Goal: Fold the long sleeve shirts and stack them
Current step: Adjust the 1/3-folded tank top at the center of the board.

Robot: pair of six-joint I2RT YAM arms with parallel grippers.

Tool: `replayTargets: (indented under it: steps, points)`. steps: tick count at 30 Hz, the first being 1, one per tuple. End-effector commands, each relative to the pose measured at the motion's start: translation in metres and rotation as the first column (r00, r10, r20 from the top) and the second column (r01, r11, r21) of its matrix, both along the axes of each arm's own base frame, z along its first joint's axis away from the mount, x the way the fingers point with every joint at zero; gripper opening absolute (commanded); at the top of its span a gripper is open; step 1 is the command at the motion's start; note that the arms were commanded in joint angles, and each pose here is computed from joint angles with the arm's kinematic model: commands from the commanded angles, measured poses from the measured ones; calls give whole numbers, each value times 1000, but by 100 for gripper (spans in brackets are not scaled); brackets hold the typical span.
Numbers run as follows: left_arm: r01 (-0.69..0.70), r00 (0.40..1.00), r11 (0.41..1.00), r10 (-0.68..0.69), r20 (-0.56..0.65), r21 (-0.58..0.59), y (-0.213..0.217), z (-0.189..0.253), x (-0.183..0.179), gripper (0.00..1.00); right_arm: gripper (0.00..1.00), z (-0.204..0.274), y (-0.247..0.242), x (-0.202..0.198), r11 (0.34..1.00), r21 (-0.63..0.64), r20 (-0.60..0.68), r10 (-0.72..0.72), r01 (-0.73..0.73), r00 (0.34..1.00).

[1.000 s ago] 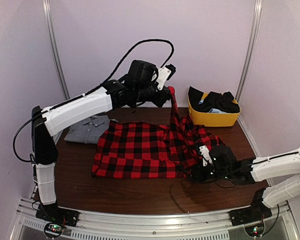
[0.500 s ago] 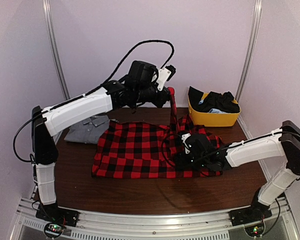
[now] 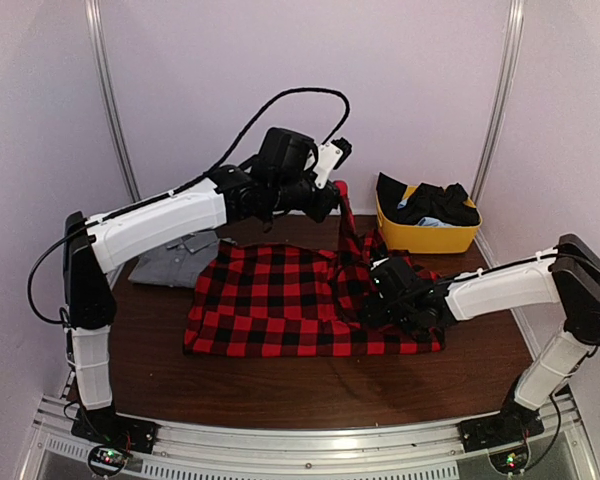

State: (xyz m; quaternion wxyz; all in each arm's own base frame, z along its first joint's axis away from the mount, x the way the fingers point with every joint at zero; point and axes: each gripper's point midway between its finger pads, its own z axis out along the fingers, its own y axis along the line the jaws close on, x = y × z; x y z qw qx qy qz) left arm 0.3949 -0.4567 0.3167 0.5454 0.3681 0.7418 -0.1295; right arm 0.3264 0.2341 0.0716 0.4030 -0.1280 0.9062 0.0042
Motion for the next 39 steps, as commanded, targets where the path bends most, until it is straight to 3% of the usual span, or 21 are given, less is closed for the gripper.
replayTargets:
  steps: [1, 23, 29, 35, 39]
  points:
    - [-15, 1000, 999, 16, 23, -34, 11, 18, -2, 0, 76, -5, -12, 6, 998, -62, 4, -22, 22, 1000]
    - [8, 997, 997, -1, -78, 82, 29, -23, -21, 0, 78, -32, -24, -11, 1000, -20, -67, -9, 8, 998]
    - [16, 989, 994, 0, -149, 108, 33, -39, -31, 0, 80, -18, -16, -37, 990, 120, -96, 92, -81, 991]
    - [21, 971, 977, 31, -236, 213, 49, -74, -49, 0, 79, 10, -14, -72, 951, 268, -110, 191, -156, 975]
    - [9, 954, 958, 78, -290, 286, 72, -107, -63, 0, 80, 26, -25, -84, 942, 301, -92, 183, -147, 979]
